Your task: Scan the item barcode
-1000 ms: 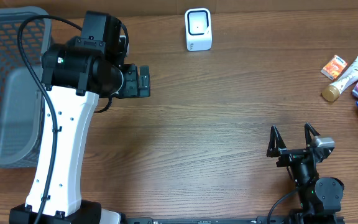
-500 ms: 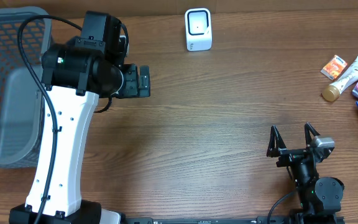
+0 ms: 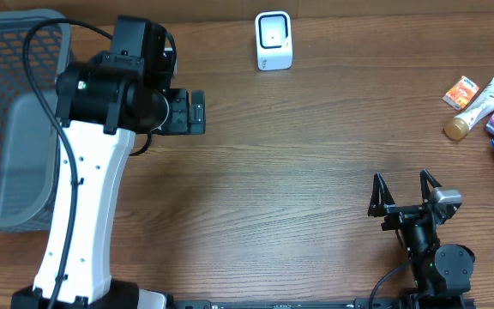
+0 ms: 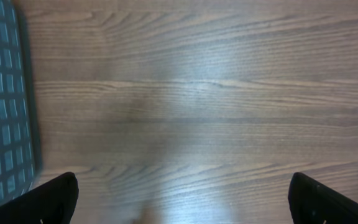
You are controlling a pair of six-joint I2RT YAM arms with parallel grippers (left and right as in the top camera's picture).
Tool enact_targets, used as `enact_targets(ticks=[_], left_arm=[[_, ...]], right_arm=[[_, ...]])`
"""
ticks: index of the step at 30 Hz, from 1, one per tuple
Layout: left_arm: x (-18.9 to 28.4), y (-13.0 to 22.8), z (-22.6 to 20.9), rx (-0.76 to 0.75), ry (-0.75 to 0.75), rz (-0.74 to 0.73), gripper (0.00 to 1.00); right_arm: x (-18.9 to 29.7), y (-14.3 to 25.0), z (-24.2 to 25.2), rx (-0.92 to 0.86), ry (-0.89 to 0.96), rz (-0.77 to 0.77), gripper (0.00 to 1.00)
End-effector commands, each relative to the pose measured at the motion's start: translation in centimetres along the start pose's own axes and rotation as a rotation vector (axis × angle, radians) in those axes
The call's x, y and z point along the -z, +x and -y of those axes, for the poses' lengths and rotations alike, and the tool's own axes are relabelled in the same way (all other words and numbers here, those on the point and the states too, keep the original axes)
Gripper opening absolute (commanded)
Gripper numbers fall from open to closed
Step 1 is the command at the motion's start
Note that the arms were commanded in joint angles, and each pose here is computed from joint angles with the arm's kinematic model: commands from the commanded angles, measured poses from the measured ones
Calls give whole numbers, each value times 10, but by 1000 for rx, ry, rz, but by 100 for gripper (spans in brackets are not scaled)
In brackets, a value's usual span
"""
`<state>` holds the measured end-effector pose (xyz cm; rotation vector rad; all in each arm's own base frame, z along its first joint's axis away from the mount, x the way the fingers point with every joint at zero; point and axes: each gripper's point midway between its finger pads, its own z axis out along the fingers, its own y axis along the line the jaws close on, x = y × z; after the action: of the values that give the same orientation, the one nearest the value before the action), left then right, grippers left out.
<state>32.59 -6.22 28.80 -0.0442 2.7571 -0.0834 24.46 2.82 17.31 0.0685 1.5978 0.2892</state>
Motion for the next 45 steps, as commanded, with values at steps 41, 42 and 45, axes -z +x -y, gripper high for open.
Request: enact_targets(ticks=[41, 42, 45], left_arm=[[-52, 126, -66, 20, 76, 1044, 100], [-53, 125, -67, 19, 76, 1056, 100], [-60, 118, -67, 21, 84, 1111, 100]], right_arm=[[0, 2, 2, 5, 8, 3, 100], [0, 2, 2, 5, 8, 3, 100], [0, 2, 2, 5, 8, 2, 100]])
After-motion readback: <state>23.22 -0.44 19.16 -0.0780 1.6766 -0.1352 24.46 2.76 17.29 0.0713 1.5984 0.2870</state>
